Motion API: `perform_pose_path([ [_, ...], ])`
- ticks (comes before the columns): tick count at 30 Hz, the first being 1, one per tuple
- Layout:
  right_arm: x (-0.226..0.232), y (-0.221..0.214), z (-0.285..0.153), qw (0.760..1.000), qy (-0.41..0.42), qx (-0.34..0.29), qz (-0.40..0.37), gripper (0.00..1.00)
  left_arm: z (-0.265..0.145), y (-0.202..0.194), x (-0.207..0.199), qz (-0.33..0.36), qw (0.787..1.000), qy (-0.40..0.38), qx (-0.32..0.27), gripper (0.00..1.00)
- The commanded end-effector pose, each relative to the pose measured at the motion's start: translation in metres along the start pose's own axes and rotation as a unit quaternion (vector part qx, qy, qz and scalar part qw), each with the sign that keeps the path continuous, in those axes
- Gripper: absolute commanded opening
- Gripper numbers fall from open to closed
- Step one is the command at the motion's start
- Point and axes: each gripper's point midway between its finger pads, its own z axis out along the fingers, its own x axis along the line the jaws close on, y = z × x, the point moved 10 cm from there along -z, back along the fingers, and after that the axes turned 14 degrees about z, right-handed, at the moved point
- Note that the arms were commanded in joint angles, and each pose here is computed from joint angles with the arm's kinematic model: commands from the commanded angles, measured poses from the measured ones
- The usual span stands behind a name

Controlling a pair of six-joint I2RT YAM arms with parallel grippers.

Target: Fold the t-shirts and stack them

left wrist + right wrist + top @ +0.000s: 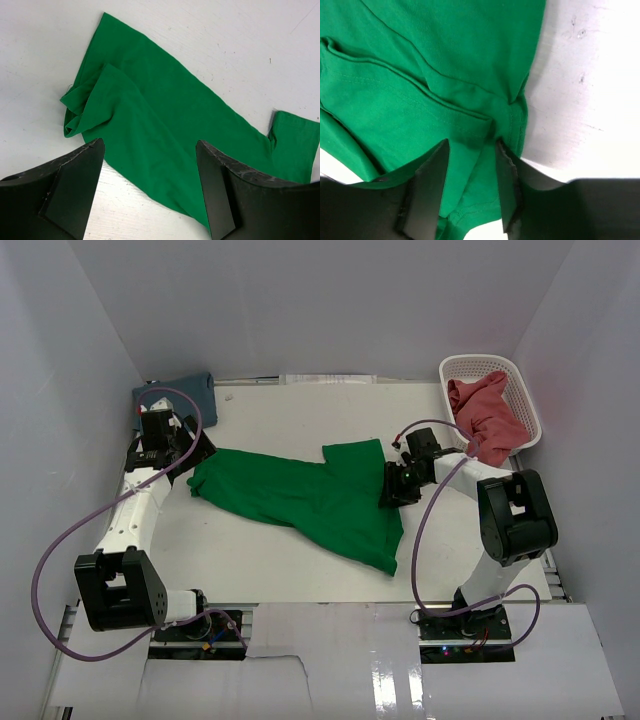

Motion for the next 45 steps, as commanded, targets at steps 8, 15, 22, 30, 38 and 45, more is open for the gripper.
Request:
perform_pose_path([
  [8, 0.006, 0.011, 0.017, 0.999, 0.051, 0.012, -0.001, 0.45, -0.004, 0.002, -0.001, 0.007, 1.000, -0.009, -0.012, 0.84],
  [15, 0.009, 0.015, 0.016, 0.998, 0.054, 0.010, 0.002, 0.22, -0.003, 0.000, -0.001, 0.008, 1.000, -0.009, -0.009, 0.84],
  [22, 0.011, 0.025, 0.001, 1.000, 0.017, -0.016, -0.006, 0.08, 0.007, -0.015, 0.003, 0.010, 1.000, -0.003, 0.018, 0.84],
  [30, 0.025, 0.058, -0.009, 0.999, 0.008, -0.041, -0.010, 0.08, 0.055, -0.038, 0.007, 0.000, 0.994, -0.005, 0.107, 0.84],
  [38, 0.023, 0.091, -0.014, 0.998, -0.004, -0.070, -0.004, 0.08, 0.096, -0.041, 0.002, -0.008, 0.987, -0.040, 0.156, 0.70],
  [45, 0.005, 0.118, -0.001, 0.997, -0.013, -0.069, 0.024, 0.08, 0.107, -0.057, 0.009, 0.006, 0.981, -0.022, 0.192, 0.09],
])
